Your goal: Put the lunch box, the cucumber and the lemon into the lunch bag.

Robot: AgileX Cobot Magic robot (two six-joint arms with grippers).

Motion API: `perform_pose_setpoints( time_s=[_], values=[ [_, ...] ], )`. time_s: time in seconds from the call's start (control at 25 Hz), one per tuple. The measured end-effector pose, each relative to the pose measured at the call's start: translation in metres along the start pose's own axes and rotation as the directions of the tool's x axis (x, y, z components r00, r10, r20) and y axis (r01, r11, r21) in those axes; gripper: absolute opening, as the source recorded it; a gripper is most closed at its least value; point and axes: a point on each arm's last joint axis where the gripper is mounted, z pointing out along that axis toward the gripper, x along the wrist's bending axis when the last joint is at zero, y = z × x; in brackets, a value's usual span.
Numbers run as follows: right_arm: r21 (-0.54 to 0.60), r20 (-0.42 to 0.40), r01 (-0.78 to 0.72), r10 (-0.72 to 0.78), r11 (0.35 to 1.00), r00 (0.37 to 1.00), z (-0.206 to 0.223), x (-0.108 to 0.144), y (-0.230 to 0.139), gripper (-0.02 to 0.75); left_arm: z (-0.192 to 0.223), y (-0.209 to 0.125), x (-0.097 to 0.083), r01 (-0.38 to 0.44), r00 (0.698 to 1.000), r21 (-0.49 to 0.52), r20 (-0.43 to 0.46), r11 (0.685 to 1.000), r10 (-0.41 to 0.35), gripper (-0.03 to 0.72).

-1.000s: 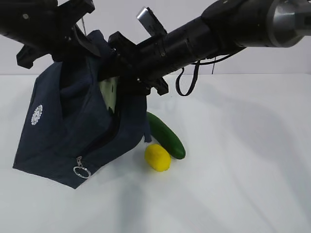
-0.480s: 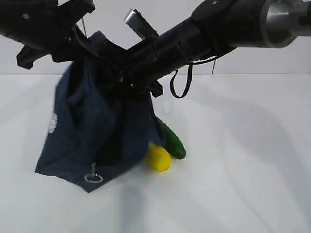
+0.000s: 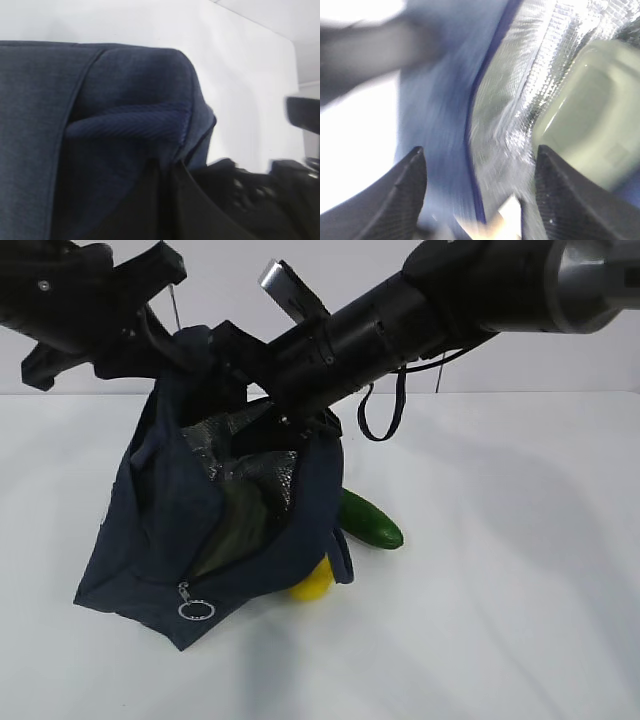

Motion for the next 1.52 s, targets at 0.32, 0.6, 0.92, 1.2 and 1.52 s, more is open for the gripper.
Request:
perform_pose_setpoints(
  time_s=[0.32, 0.6, 0.92, 1.2, 1.52],
  values=[
    [0.082, 0.03, 0.172, -0.175, 0.982, 0.984, -0.032, 0.029, 0.005, 0.518, -0.011, 0.018, 0.032, 0.006, 0.994, -0.001, -0.112, 1.0, -0.006, -0.003],
    [0.261, 0.311, 0.287, -0.362, 0.922, 0.879, -0.06, 0.026, 0.007, 0.518, -0.014, 0.018, 0.044, -0.089, 0.973, 0.039, -0.21, 0.995, 0.096, -0.003],
    [0.363, 0.526, 0.323, -0.479, 0.874, 0.703, -0.075, 0.004, 0.013, 0.513, -0.016, 0.016, 0.052, -0.155, 0.942, 0.088, -0.285, 0.984, 0.174, -0.003],
    [0.466, 0.474, 0.362, -0.574, 0.807, 0.668, -0.057, -0.017, 0.014, 0.51, -0.016, 0.017, 0.052, -0.159, 0.942, 0.084, -0.287, 0.984, 0.176, -0.003],
    [0.605, 0.404, 0.356, -0.66, 0.712, 0.634, -0.018, -0.067, 0.011, 0.507, -0.016, 0.017, 0.052, -0.164, 0.941, 0.081, -0.287, 0.983, 0.181, -0.003]
  ],
)
